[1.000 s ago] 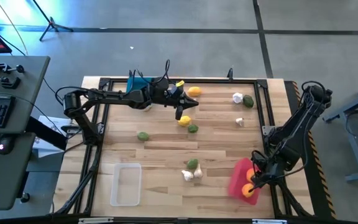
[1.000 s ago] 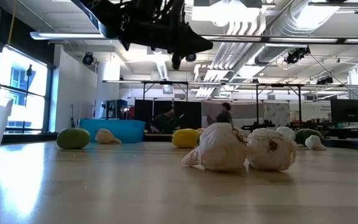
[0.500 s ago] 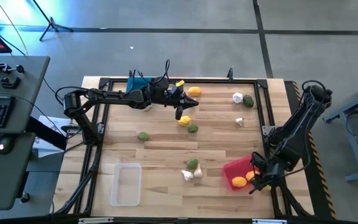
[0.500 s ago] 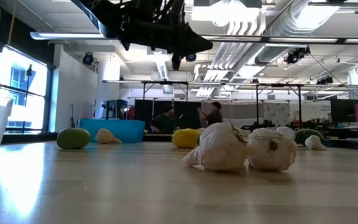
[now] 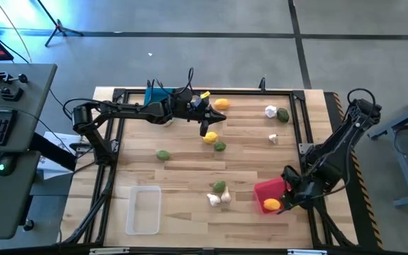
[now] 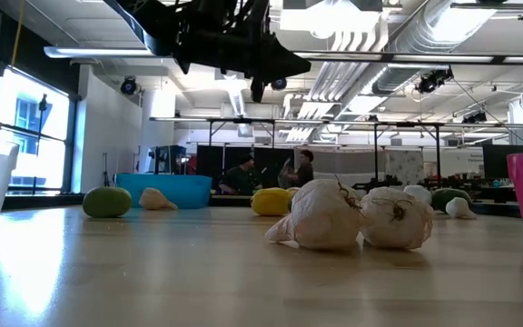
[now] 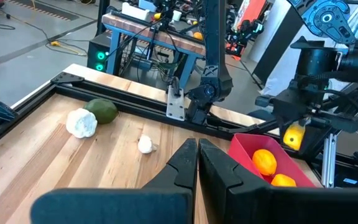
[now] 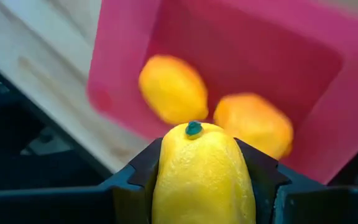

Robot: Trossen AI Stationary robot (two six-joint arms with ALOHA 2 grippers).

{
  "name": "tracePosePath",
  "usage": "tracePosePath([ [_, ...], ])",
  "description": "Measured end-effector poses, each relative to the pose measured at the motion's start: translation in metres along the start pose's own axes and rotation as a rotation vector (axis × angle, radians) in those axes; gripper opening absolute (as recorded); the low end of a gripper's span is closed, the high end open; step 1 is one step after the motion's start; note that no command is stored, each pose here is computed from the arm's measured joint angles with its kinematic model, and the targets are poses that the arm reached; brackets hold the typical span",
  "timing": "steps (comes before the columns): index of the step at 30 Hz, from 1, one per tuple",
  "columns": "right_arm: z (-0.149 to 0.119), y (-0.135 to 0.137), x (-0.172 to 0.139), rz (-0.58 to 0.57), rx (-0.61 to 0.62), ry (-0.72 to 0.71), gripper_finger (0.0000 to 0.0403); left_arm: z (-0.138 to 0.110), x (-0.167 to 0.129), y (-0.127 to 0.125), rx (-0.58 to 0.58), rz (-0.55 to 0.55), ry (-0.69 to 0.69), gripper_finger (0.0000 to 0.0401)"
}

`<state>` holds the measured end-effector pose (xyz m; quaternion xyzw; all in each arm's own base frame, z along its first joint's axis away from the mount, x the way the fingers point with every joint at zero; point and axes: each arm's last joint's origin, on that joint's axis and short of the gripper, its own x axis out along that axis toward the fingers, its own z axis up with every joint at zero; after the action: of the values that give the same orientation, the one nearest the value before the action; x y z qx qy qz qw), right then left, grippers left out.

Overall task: Sort produce into baskets
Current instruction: Put the lemon into the red bin

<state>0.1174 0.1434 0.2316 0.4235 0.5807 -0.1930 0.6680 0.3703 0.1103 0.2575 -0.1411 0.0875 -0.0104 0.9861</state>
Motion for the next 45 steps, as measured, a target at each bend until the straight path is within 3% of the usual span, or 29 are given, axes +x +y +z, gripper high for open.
tracePosePath([
  [11, 0.037, -0.003, 0.009, -0.171, -0.292, -0.056, 0.0139, 0.0, 0.0, 0.0, 0.0, 0.0, 0.0, 0.0],
  [19, 0.059, -0.007, 0.01, -0.214, -0.579, -0.038, 0.0139, 0.0, 0.0, 0.0, 0.0, 0.0, 0.0, 0.0],
  [23, 0.062, -0.016, 0.023, -0.199, -0.675, 0.045, 0.0139, 0.0, 0.0, 0.0, -0.001, 0.001, 0.002, 0.0],
  [37, 0.062, -0.03, 0.035, -0.249, -0.804, 0.096, 0.0142, -0.001, 0.0, 0.0, -0.012, 0.002, 0.007, 0.0],
  [45, 0.062, -0.03, 0.035, -0.249, -0.782, 0.094, 0.0181, -0.001, 0.0, 0.0, -0.011, 0.002, 0.007, 0.0],
])
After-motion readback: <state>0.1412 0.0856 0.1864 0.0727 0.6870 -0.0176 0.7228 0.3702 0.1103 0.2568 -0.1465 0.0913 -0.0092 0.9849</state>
